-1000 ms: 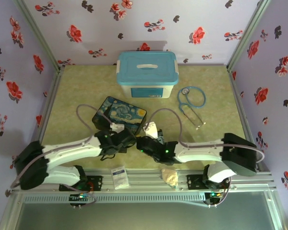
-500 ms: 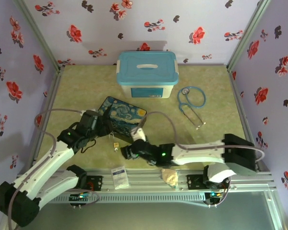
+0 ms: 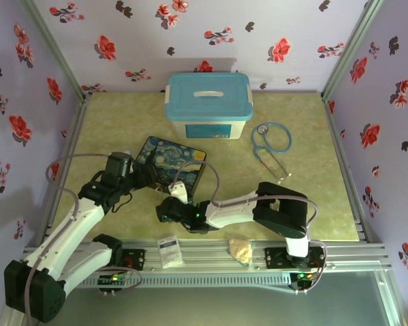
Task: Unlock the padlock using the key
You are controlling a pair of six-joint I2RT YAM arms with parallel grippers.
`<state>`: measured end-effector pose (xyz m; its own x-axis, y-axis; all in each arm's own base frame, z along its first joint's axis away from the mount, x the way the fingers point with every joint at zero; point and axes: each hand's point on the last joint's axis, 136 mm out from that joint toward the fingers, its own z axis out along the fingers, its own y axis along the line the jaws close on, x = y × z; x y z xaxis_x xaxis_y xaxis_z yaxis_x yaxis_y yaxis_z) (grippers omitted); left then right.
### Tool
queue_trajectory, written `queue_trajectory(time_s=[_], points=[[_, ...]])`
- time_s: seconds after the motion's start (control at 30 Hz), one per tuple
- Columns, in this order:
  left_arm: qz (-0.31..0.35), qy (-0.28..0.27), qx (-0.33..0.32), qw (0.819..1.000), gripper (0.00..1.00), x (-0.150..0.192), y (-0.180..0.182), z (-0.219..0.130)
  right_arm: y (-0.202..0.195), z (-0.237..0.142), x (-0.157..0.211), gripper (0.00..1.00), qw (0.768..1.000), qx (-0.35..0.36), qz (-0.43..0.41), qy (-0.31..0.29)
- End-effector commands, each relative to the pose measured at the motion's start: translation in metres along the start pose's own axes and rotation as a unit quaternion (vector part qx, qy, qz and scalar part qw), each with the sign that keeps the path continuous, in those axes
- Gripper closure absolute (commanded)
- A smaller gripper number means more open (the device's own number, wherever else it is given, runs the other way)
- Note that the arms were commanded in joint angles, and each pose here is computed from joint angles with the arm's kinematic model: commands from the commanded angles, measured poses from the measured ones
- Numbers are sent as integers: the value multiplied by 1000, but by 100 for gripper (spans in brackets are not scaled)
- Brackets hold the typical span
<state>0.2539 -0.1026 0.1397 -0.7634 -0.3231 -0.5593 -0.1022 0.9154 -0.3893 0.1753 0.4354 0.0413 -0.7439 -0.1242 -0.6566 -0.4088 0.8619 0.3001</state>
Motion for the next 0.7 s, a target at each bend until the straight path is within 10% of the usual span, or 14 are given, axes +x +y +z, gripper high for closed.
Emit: queue_trajectory(time_s=[0.0,0.67], points=[[4,6,18,1000,24,9,0,4,0,11,-3,19,1000,-1,25,-2],[5,9,22,1000,23,17,4,5,5,36,4,39,1000,12,18,13]])
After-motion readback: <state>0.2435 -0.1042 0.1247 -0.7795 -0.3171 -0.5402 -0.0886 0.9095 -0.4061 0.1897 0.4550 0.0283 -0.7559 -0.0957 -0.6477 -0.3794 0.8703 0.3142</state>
